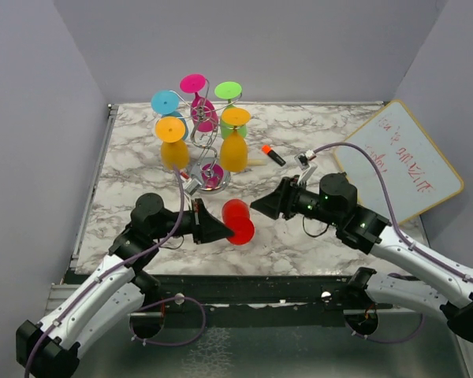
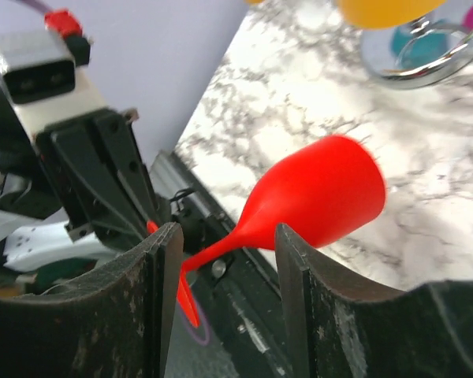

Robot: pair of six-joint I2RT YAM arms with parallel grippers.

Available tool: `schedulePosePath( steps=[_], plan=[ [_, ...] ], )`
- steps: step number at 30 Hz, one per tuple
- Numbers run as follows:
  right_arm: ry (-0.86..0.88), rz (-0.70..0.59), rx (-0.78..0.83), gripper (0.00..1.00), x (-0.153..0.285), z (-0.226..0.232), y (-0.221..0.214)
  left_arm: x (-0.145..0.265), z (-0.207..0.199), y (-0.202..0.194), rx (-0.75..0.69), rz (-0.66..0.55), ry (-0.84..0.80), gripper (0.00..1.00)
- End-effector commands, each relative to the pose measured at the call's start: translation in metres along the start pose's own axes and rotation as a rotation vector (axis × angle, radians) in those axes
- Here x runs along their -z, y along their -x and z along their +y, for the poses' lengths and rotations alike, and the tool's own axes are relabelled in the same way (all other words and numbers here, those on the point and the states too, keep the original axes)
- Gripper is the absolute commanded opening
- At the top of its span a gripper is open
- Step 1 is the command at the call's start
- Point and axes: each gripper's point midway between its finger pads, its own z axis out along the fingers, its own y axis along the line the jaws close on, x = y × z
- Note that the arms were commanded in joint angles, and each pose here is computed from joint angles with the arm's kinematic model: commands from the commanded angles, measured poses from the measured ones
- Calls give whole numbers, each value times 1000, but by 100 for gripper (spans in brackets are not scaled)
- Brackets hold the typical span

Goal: Take the wine glass off the wine glass rack
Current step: Place the wine glass at the center of the board.

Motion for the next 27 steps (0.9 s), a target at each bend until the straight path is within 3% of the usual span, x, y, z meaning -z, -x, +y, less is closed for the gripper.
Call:
schedulePosePath(
  steps=[1,5,10,18,24,27],
  plan=[
    [-202,-73,87,56,16,-26,27,-7,9,-8,-67,-2,31,0],
    [-266,-55,41,56,23,-52,35,-22,9,-22,-103,57,36,0],
    [-127,-11,-89,55,33,-79,41,-36,6,-28,-237,54,74,0],
    [-40,37,-73,58,32,-81,38,-44,-6,-44,-385,96,36,0],
    [-153,-7,-4,73,47,-85,50,-43,6,-77,-475,199,8,0],
    [-192,-45,48,80,57,-88,52,-35,-7,-91,-620,231,-116,0]
  ],
)
